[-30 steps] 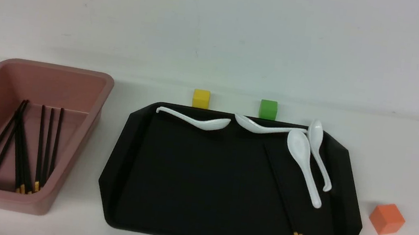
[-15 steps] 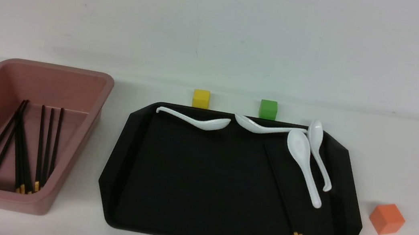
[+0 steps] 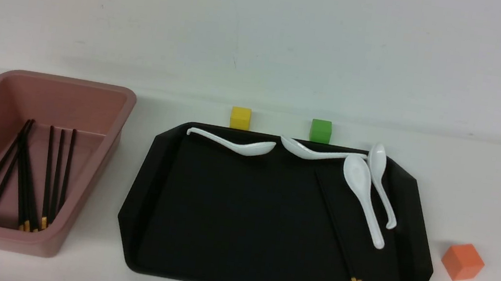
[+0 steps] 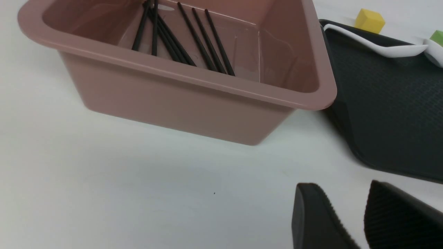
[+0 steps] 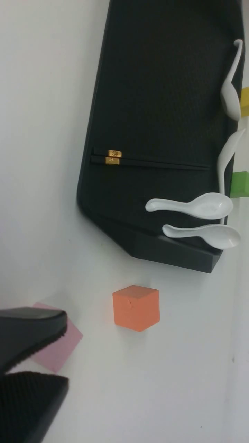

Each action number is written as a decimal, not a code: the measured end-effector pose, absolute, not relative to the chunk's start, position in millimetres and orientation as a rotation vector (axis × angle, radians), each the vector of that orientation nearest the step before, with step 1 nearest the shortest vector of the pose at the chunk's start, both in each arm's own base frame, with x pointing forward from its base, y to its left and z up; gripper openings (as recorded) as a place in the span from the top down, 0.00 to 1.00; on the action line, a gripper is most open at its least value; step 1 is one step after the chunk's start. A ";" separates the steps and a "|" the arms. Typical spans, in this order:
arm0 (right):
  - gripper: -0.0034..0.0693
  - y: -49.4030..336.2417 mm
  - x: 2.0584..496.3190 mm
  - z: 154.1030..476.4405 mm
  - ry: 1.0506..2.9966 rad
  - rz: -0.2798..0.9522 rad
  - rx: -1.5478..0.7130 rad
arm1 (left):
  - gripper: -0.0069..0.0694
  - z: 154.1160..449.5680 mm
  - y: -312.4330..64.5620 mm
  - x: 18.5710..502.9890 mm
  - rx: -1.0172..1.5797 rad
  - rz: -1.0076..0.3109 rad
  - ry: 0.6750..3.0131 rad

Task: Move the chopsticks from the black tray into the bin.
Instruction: Use the right arm to grab a pair of chopsticks

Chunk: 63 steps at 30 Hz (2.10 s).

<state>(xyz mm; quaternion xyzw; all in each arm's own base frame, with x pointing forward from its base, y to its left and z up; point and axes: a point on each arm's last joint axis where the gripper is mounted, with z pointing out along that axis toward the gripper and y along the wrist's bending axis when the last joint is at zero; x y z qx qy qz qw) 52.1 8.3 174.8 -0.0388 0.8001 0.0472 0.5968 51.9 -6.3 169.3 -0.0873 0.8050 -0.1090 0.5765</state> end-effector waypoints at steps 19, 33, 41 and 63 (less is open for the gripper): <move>0.63 26.9 51.2 188.6 1.660 1.108 0.739 | 0.60 169.3 -6.3 51.9 -0.204 -0.255 1.884; 0.91 21.8 45.2 300.3 1.439 0.832 0.327 | 0.60 169.3 -6.3 51.9 -0.204 -0.255 1.884; 0.95 43.2 129.8 312.8 2.034 0.626 0.013 | 0.60 169.3 -6.3 51.9 -0.204 -0.255 1.884; 0.95 115.3 308.0 191.7 2.986 0.424 -0.298 | 0.60 169.3 -6.3 51.9 -0.204 -0.255 1.884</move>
